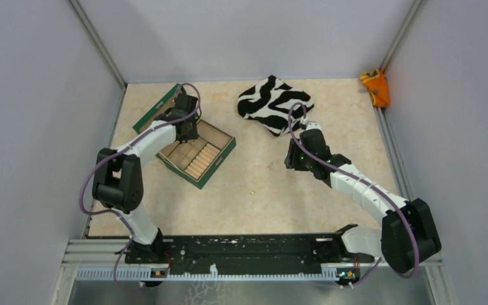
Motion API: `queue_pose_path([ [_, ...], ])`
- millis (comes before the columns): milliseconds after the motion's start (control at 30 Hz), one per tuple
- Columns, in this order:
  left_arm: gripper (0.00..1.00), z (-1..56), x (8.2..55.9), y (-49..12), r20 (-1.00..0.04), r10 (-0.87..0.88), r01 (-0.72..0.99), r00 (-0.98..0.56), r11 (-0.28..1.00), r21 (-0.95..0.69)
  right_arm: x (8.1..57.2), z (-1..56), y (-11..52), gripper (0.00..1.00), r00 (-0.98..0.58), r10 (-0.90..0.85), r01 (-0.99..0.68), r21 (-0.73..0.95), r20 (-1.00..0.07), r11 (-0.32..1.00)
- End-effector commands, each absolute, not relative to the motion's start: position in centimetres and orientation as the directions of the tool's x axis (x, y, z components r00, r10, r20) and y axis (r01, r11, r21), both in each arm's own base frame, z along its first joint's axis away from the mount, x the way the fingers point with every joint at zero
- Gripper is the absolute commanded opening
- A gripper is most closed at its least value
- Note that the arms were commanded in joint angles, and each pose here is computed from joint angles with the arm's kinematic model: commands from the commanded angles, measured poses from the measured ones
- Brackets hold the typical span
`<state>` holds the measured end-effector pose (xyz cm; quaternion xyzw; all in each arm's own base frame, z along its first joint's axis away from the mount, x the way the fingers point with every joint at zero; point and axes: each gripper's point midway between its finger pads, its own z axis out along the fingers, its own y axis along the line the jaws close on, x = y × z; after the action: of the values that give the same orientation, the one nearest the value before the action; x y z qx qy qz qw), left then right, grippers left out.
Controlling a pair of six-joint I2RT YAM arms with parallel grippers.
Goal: Organize the mixed jewelry
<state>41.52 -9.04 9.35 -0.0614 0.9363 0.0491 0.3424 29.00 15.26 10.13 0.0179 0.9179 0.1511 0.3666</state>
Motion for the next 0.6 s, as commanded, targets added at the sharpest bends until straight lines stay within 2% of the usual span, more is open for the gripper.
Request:
queue_pose_path([
  [0, 0.36, 11.5, 41.1, -9.8, -0.67, -0.112, -0.134, -0.734, 0.991, -0.018, 30.1, 12.0, 15.6, 0.43, -0.692, 0.166, -0.089, 0.312, -0.702, 0.946],
  [67, 0.36, 13.5, 40.3, -11.3, -0.695, -0.107, -0.069, -0.711, 0.994, -0.082, 30.1, 11.9, 15.5, 0.43, -0.691, 0.166, -0.088, 0.31, -0.703, 0.947],
  [267, 0.37, 16.5, 35.5, -16.4, -0.747, -0.027, 0.098, -0.664, 0.988, -0.123, 30.2, 11.6, 15.8, 0.43, -0.697, 0.168, -0.09, 0.318, -0.697, 0.944],
  [567, 0.4, 12.9, 27.1, -27.7, -0.67, 0.099, 0.335, -0.736, 0.913, -0.233, 30.8, 12.7, 15.5, 0.42, -0.663, 0.189, -0.076, 0.316, -0.724, 0.946],
])
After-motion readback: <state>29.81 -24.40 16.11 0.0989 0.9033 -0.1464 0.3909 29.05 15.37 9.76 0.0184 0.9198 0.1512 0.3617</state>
